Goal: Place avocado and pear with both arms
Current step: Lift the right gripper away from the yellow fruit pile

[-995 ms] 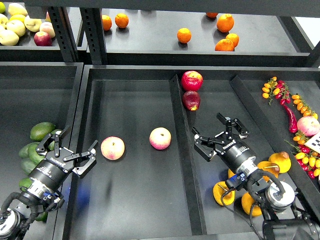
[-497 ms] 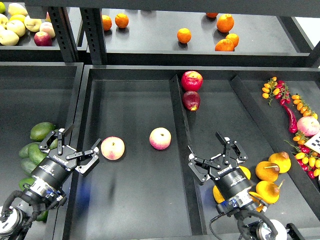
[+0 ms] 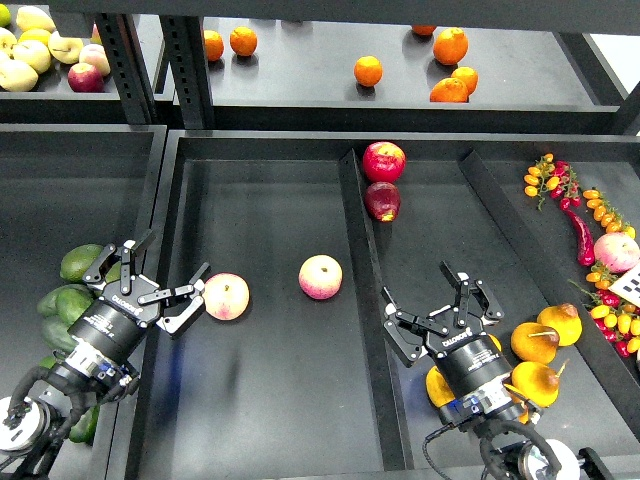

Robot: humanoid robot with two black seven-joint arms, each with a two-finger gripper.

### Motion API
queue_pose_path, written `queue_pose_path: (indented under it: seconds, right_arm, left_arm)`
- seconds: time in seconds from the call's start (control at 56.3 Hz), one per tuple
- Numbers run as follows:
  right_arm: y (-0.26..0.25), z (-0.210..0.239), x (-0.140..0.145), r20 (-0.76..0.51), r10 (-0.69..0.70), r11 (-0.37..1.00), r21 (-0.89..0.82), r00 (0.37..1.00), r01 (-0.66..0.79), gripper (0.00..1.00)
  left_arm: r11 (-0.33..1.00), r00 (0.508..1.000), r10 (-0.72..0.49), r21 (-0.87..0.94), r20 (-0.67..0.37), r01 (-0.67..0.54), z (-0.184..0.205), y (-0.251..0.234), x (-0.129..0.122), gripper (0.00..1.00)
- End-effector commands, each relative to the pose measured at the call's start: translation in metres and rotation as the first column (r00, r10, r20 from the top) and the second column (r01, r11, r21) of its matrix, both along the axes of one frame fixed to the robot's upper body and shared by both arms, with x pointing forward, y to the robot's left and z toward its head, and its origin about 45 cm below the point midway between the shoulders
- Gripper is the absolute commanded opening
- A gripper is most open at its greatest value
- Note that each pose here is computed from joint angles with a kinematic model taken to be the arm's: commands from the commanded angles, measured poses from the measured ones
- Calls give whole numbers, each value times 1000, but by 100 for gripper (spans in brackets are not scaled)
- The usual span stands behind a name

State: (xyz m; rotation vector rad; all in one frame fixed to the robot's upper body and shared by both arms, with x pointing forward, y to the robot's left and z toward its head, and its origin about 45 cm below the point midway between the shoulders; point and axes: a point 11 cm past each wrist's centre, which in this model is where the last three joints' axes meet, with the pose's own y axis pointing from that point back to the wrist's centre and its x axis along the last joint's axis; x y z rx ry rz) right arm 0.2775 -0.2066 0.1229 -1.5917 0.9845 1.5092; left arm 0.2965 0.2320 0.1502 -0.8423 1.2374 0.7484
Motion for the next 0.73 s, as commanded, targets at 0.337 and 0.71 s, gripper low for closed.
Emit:
queue_pose_path:
  seconds: [0.337, 0.71]
  right_arm:
    - [2, 1, 0, -6, 2, 999, 34, 1000, -2, 99]
    - [2, 3, 0, 0, 4, 999, 44, 1000, -4, 99]
  left_arm:
    - [1000, 999, -5, -6, -33, 5, -10, -5, -15, 99]
    - [1000, 999, -19, -6, -48, 18, -14, -9, -19, 99]
